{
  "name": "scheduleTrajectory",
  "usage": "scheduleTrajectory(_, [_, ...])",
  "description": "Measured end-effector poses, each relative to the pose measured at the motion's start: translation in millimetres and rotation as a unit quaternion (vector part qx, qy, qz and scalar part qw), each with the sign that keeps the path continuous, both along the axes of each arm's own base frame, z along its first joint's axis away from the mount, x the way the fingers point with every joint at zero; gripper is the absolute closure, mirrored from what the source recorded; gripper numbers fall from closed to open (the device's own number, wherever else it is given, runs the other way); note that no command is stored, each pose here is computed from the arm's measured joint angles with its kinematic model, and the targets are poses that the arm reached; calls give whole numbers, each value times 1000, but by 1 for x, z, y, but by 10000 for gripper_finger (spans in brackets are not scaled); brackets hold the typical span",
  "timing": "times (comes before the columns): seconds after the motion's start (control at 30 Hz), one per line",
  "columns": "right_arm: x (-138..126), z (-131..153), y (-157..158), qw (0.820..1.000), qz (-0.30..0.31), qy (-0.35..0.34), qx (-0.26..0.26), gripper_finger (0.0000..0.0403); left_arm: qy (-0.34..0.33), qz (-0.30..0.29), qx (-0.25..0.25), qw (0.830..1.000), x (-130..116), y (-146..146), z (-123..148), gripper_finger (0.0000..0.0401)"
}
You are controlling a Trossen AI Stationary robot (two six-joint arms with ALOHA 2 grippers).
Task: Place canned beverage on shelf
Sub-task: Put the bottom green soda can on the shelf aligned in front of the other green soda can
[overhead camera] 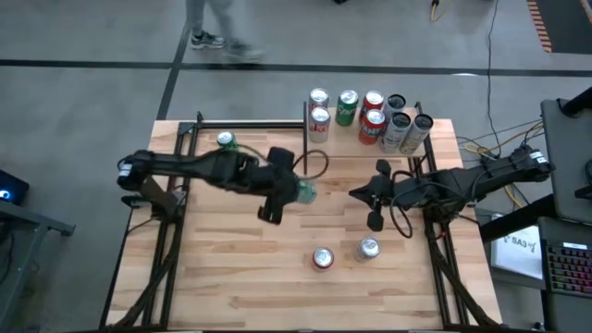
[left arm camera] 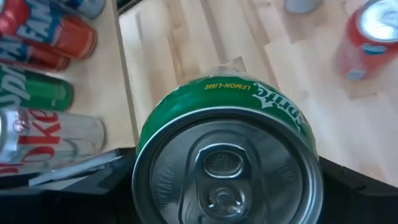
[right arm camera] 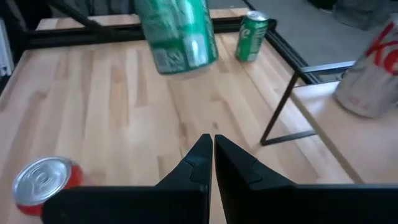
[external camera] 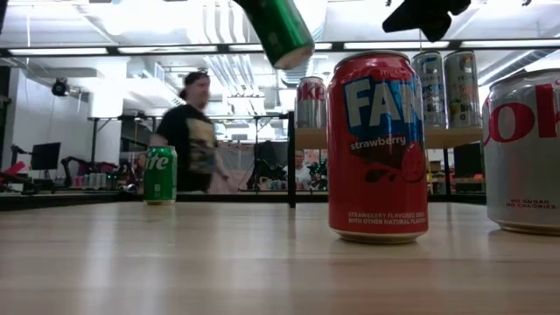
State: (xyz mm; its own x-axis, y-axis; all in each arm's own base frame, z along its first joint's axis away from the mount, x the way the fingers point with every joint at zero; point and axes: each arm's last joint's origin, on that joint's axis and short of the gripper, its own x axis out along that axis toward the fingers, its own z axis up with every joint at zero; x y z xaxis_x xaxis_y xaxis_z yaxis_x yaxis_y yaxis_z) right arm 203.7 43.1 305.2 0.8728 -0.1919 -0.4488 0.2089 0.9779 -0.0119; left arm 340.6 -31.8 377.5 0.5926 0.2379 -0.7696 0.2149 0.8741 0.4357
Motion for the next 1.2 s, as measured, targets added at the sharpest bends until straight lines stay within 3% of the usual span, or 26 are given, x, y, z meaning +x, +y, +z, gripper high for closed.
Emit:
scheduleTrajectory(0.1, [0, 3, -1, 1000, -11, -10, -18, 394, -3, 16, -7, 1000, 7, 14, -1, 115])
scheduleTrajectory(0.23, [1, 22, -9, 989, -96, -53, -95, 394, -6, 42, -10, 999, 10, 34, -2, 115])
scheduleTrajectory(0.3, [-1, 30, -12, 985, -110, -57, -116, 394, -13, 56, -13, 998, 10, 41, -1, 115])
scheduleTrajectory(0.5, [0, 22, -2, 998, 9, -42, -54, 394, -25, 79, -24, 996, 11, 48, 0, 115])
scheduleTrajectory(0.77, [12, 3, 0, 1000, -19, -13, -16, 394, -48, 31, 7, 998, 29, 52, -5, 115])
scheduleTrajectory(0.9, [14, 1, 0, 1000, -23, -11, -11, 394, -77, 35, 16, 996, 37, 62, -4, 115])
scheduleTrajectory(1.2, [12, 4, -9, 985, -144, -23, -91, 394, -119, 49, 16, 992, 59, 75, -12, 115])
